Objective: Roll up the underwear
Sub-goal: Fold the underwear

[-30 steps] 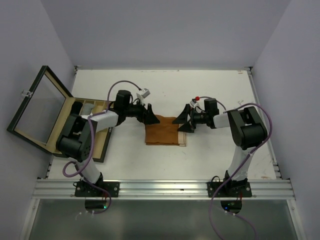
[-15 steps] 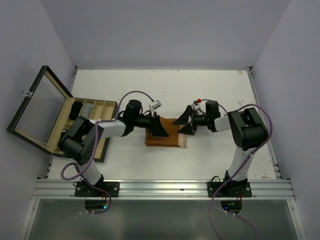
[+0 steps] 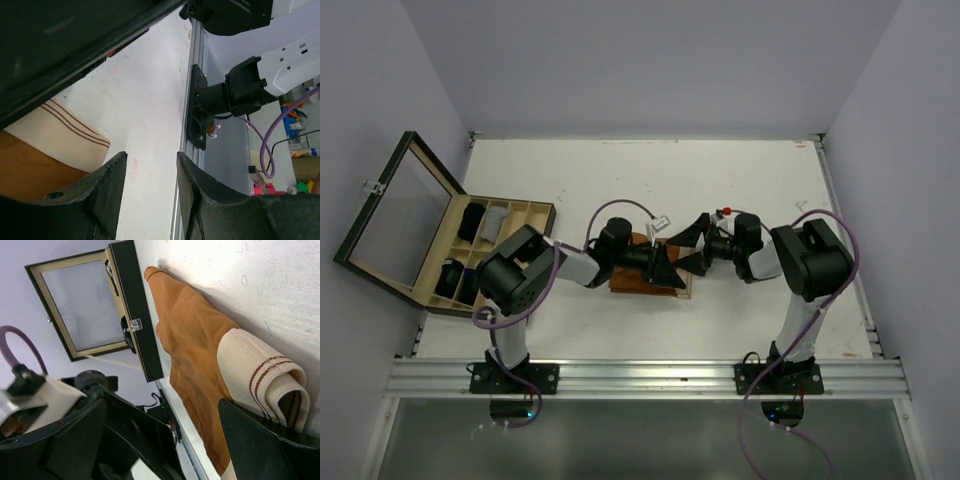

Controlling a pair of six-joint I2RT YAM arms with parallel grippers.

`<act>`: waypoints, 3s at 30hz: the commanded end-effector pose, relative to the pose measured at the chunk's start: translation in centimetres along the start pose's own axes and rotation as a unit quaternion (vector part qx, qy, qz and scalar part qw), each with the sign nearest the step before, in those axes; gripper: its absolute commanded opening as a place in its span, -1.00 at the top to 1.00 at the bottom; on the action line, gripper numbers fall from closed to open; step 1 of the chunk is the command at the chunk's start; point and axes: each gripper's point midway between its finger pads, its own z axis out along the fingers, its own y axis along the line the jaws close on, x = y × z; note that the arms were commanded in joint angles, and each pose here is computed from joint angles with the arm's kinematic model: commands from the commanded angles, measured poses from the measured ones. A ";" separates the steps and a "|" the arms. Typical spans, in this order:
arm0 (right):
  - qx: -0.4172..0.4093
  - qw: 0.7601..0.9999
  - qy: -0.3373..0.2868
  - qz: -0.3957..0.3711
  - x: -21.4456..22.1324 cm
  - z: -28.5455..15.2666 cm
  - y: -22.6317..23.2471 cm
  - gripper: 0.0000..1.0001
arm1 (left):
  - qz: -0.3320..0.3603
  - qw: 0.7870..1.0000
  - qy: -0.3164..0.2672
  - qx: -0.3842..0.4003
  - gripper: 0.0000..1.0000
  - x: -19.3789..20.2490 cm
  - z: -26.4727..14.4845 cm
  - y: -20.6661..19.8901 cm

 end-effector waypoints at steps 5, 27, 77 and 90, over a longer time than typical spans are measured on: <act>-0.023 0.999 -0.026 0.004 -0.7 0.2 1.9 -0.98 | -0.038 0.999 -0.006 -0.010 0.06 0.9 2.2 1.9; -0.049 0.992 -0.111 -0.031 -5.7 1.3 5.4 -0.19 | -0.061 0.995 0.027 -0.074 0.14 3.9 1.9 6.4; 0.139 0.983 -0.110 -0.039 -7.5 2.6 -9.8 -0.17 | -0.080 0.991 0.038 -0.103 0.15 5.2 0.7 8.1; 0.139 0.983 -0.117 -0.029 -9.3 2.8 -10.7 -0.27 | -0.083 0.990 0.040 -0.105 0.15 5.6 0.5 8.1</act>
